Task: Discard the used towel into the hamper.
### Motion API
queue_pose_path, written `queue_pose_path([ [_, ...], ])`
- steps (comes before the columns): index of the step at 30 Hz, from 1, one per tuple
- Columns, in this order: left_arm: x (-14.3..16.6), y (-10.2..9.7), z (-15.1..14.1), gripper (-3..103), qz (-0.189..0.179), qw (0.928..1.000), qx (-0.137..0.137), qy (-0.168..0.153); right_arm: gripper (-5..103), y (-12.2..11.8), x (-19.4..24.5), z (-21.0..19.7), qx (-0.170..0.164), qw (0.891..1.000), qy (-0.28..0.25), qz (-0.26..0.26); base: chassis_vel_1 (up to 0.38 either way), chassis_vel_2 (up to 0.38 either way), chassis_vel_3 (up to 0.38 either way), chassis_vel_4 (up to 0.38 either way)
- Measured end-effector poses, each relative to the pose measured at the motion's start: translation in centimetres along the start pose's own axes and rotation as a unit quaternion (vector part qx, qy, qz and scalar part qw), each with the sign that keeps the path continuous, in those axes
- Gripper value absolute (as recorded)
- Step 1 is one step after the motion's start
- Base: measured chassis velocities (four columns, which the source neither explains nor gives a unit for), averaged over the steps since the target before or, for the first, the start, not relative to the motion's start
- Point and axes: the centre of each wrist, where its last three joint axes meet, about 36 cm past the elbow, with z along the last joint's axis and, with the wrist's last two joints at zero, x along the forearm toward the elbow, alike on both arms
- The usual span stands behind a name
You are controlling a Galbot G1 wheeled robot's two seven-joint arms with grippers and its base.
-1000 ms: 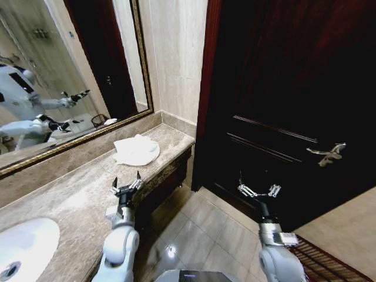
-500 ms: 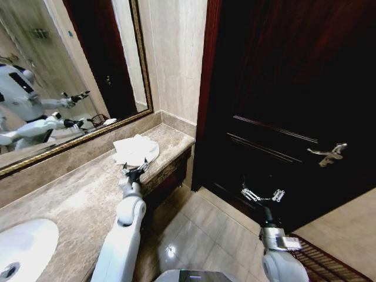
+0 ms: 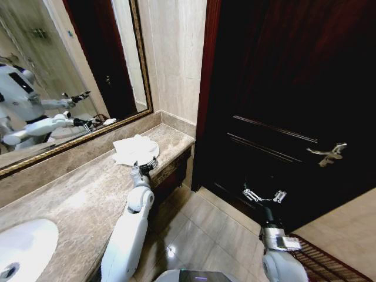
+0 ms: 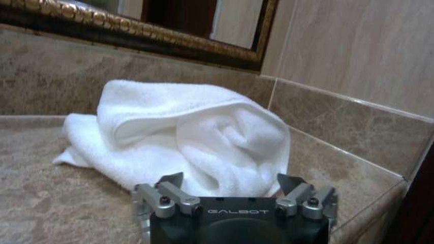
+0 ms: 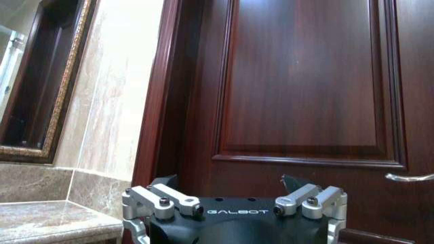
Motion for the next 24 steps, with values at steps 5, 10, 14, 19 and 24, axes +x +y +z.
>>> queue_pose_path([
  [5, -0.3, 0.6, 0.0, 73, 0.003, 1.0000, -0.002, 0.000, 100, 0.2, 0.0, 0.0, -0.003, 1.000, -0.002, 0.002, 0.000, 0.000, 0.000, 0.000],
  [10, -0.6, 0.9, 0.0, 62, 0.006, 0.9999, -0.007, -0.006, 100, 0.2, 0.0, 0.0, -0.004, 1.000, -0.003, 0.003, 0.000, 0.000, 0.000, 0.000],
  [14, -0.7, 0.9, 0.1, 45, 0.011, 0.9998, -0.018, -0.003, 100, 0.2, 0.0, 0.1, -0.004, 1.000, -0.003, 0.004, 0.000, 0.000, 0.000, 0.000],
  [19, -0.6, 0.9, 0.2, 28, 0.016, 0.9996, -0.022, 0.001, 100, 0.3, 0.0, 0.0, -0.005, 1.000, -0.004, 0.005, 0.000, 0.000, 0.000, 0.000],
  [24, -0.1, 1.0, 0.5, 7, 0.020, 0.9996, -0.017, 0.001, 100, 0.3, 0.0, 0.0, -0.005, 1.000, -0.005, 0.006, 0.000, 0.000, 0.000, 0.000],
])
